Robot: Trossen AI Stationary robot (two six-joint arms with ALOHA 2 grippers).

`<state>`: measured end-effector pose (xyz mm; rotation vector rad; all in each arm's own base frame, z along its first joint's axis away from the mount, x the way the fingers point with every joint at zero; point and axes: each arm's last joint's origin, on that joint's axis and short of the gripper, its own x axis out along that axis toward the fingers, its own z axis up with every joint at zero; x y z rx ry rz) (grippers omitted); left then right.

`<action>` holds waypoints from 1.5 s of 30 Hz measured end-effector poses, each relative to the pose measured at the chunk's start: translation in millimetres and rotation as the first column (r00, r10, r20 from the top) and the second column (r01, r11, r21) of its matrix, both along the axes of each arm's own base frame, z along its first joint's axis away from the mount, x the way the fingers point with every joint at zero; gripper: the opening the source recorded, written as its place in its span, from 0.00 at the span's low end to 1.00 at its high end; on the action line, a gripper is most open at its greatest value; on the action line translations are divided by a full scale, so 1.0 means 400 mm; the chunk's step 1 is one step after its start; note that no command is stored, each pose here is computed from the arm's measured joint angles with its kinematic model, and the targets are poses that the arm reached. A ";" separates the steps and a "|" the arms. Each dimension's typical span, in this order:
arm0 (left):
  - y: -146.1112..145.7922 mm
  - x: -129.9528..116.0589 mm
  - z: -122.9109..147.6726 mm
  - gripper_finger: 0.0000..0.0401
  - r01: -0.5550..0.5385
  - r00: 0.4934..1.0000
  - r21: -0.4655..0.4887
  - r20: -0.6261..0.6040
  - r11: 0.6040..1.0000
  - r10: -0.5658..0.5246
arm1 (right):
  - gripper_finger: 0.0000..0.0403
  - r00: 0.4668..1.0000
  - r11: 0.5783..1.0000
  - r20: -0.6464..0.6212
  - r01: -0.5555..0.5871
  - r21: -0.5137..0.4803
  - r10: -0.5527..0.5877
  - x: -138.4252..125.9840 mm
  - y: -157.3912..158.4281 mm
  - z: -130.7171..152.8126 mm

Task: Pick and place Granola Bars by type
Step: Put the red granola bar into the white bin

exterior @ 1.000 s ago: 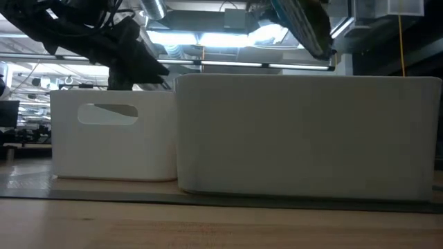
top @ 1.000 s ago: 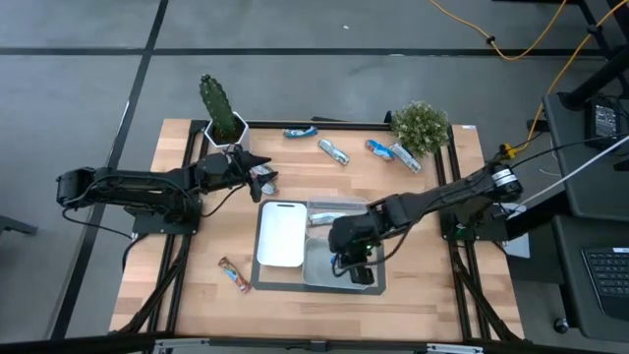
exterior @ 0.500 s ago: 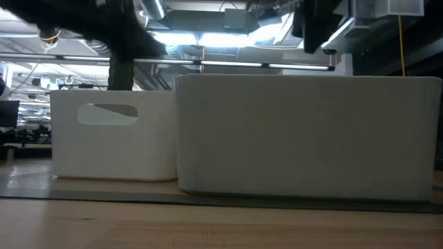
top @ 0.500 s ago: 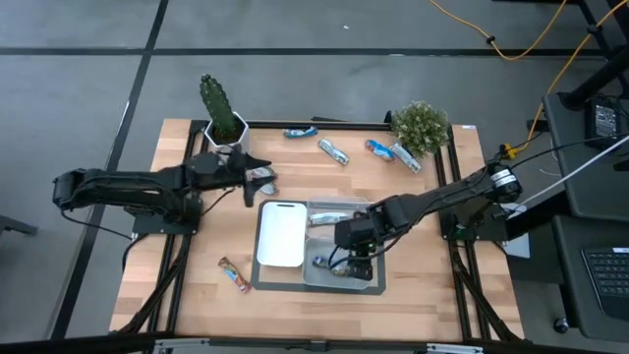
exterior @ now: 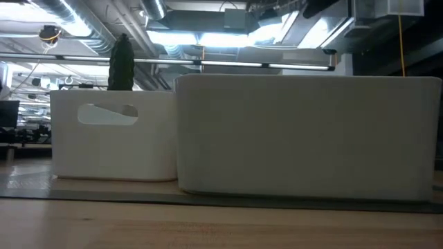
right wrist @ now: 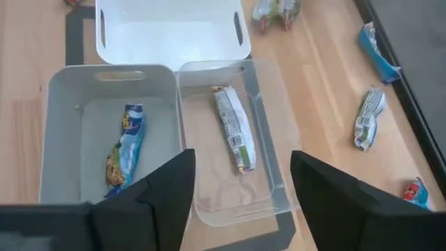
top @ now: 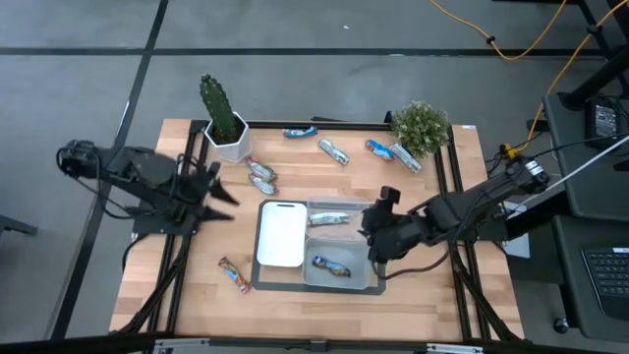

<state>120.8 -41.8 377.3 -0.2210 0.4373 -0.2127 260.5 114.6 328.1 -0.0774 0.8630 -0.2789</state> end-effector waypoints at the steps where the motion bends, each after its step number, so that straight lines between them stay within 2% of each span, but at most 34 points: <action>1: -0.016 0.005 0.003 0.44 0.028 0.999 -0.016 -0.040 0.999 -0.029 | 0.58 1.000 1.000 0.014 -0.013 -0.001 0.013 -0.011 -0.006 0.000; 4: -0.069 0.022 -0.012 0.43 0.094 0.977 -0.042 -0.188 0.995 -0.100 | 0.57 0.993 0.996 0.090 -0.076 0.035 0.073 -0.041 -0.018 0.006; 6: -0.106 0.032 -0.037 0.43 0.109 0.942 -0.065 -0.310 0.992 -0.124 | 0.57 0.982 0.991 0.156 -0.117 0.067 0.106 -0.061 -0.026 0.008; 9: -0.151 0.039 -0.085 0.43 0.120 0.852 -0.071 -0.504 0.990 -0.140 | 0.56 0.960 0.984 0.255 -0.143 0.103 0.113 -0.087 -0.038 0.012; 12: -0.185 0.046 -0.130 0.43 0.161 0.761 0.006 -0.638 0.987 -0.121 | 0.56 0.947 0.983 0.301 -0.150 0.106 0.112 -0.105 -0.048 0.009; 15: -0.209 0.059 -0.174 0.43 0.164 0.706 0.074 -0.706 0.984 -0.064 | 0.56 0.946 0.985 0.303 -0.150 0.084 0.118 -0.115 -0.057 0.000; 22: -0.239 0.099 -0.283 0.45 0.061 0.612 0.185 -0.783 0.981 0.110 | 0.56 0.949 0.986 0.283 -0.157 0.055 0.135 -0.110 -0.060 -0.009; 24: -0.246 0.109 -0.314 0.48 0.070 0.563 0.192 -0.818 0.979 0.120 | 0.56 0.949 0.986 0.284 -0.159 0.057 0.137 -0.110 -0.060 -0.009; 27: -0.262 0.122 -0.366 0.56 0.140 0.496 0.164 -0.865 0.977 0.074 | 0.56 0.949 0.985 0.285 -0.159 0.071 0.133 -0.110 -0.060 -0.009; 29: -0.274 0.133 -0.392 0.62 0.185 0.499 0.166 -0.865 0.969 0.053 | 0.56 0.949 0.982 0.286 -0.163 0.092 0.131 -0.110 -0.058 -0.009; 33: -0.293 0.159 -0.424 0.73 0.233 0.568 0.257 -0.819 0.938 0.084 | 0.56 0.946 0.975 0.288 -0.188 0.120 0.147 -0.109 -0.055 -0.008; 35: -0.301 0.172 -0.442 0.76 0.254 0.586 0.295 -0.804 0.921 0.096 | 0.56 0.945 0.973 0.291 -0.193 0.124 0.150 -0.109 -0.055 -0.008; 40: -0.328 0.198 -0.502 0.78 0.331 0.542 0.275 -0.838 0.903 0.057 | 0.56 0.943 0.973 0.297 -0.195 0.127 0.150 -0.108 -0.054 -0.006; 45: -0.354 0.218 -0.560 0.75 0.356 0.518 0.262 -0.854 0.897 0.044 | 0.56 0.943 0.972 0.297 -0.195 0.128 0.150 -0.108 -0.054 -0.006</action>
